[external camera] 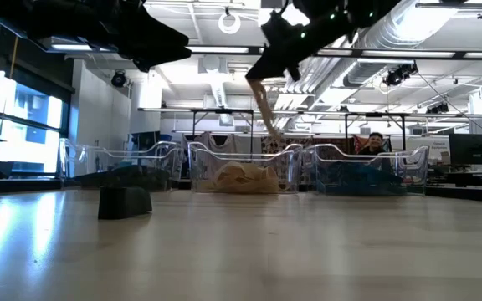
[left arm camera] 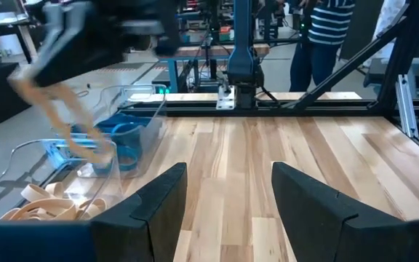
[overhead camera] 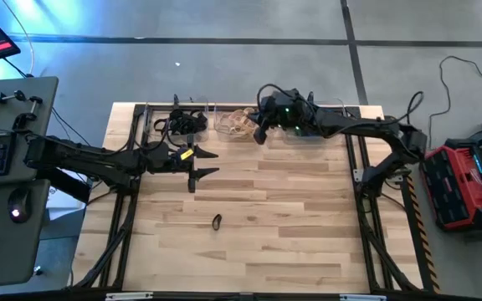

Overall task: Sort rubber bands into baskets
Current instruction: Put the brown rubber band into the middle transparent bin

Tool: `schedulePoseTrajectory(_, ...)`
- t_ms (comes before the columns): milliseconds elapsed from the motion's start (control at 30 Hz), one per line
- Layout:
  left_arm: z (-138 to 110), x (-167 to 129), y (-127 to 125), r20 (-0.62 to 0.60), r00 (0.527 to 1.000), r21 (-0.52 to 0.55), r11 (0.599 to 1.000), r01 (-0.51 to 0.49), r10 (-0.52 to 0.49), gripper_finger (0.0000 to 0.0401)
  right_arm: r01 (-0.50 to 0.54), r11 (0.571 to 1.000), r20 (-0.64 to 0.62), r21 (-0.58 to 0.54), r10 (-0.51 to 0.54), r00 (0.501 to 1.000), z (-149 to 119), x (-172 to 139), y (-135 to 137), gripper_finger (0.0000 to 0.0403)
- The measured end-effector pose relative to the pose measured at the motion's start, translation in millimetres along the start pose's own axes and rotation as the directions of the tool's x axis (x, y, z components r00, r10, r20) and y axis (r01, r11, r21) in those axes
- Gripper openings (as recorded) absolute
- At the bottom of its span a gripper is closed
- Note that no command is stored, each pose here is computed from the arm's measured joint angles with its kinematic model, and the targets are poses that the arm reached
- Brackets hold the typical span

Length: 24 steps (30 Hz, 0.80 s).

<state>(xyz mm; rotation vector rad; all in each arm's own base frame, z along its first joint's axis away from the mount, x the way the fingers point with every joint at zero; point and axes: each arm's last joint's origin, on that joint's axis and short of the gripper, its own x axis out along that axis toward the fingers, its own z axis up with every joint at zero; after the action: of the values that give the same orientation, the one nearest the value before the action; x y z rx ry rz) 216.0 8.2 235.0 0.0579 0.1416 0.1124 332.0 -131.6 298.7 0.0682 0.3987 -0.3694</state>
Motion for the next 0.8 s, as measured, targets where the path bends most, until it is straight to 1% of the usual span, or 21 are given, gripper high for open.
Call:
schedulePoseTrajectory(167, 0.0, 0.0, 0.0, 0.0, 1.0, -0.013, 1.0, 0.0, 0.0, 0.0195, 0.048, 0.999, 0.011, 0.011, -0.048, 0.999, -12.7, 25.7, -28.2, 0.0)
schedulePoseTrajectory(300, 0.0, 0.0, 0.0, 0.0, 1.0, -0.016, 1.0, 0.0, 0.0, 0.0195, 0.055, 0.998, -0.049, 0.033, -0.053, 0.997, -32.6, 46.0, -46.6, 0.0)
schedulePoseTrajectory(433, 0.0, 0.0, 0.0, 0.0, 1.0, -0.011, 1.0, -0.001, 0.001, 0.0195, 0.07, 0.997, -0.113, 0.032, -0.066, 0.991, -50.8, 60.8, -55.7, 0.0)
schedulePoseTrajectory(533, 0.0, 0.0, 0.0, 0.0, 1.0, -0.016, 1.0, -0.001, 0.001, 0.0195, 0.076, 0.997, -0.144, 0.033, -0.071, 0.987, -57.6, 64.7, -59.4, 0.0)
schedulePoseTrajectory(800, 0.0, 0.0, 0.1, 0.0, 1.0, -0.016, 1.0, -0.003, 0.003, 0.0195, 0.095, 0.994, -0.205, 0.062, -0.08, 0.975, -64.2, 63.0, -65.9, 0.0)
